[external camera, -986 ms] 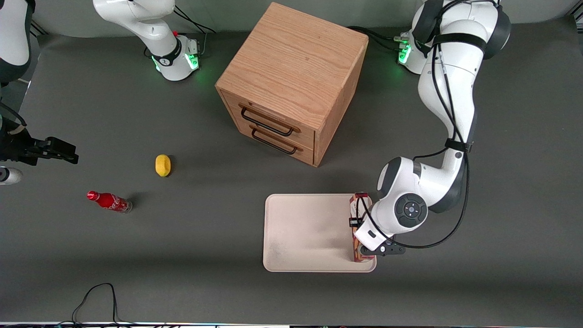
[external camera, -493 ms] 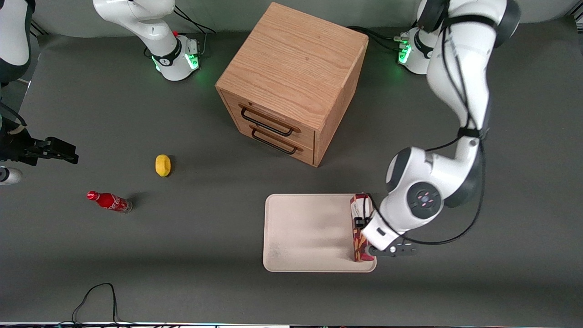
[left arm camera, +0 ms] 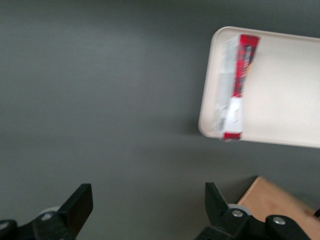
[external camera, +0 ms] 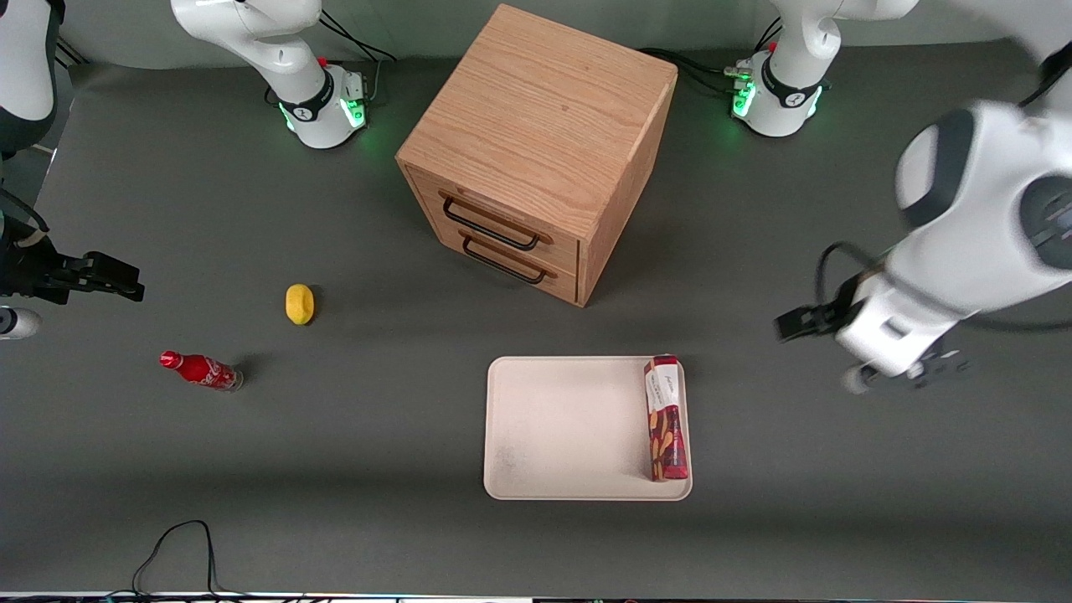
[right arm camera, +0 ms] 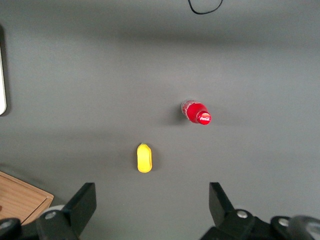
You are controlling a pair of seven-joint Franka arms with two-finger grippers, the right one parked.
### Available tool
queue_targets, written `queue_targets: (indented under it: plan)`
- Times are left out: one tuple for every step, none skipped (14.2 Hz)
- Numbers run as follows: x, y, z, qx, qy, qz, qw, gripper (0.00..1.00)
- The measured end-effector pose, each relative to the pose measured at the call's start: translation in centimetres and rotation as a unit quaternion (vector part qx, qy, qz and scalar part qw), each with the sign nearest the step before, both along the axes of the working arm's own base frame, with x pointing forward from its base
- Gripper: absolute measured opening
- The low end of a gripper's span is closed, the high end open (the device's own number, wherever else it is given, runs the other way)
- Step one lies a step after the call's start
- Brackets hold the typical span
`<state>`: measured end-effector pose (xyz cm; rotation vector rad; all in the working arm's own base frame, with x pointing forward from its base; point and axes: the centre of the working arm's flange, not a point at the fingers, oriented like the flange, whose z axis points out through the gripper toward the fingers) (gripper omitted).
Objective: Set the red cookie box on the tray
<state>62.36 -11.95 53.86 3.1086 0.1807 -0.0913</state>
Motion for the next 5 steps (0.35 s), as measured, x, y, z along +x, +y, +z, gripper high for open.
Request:
queue_targets:
  plan:
    - [-1.3,2.0,1.4,0.010,-0.004,-0.004,0.9999,1.00]
    - [-2.6,3.8,2.4,0.020,-0.008,-0.011,0.9997,1.00]
    - [-3.9,5.4,3.2,0.026,-0.009,-0.021,0.9994,1.00]
    - [-5.3,6.7,3.8,0.028,-0.010,-0.031,0.9991,1.00]
    - [-6.3,7.7,4.3,0.027,-0.012,-0.039,0.9988,1.00]
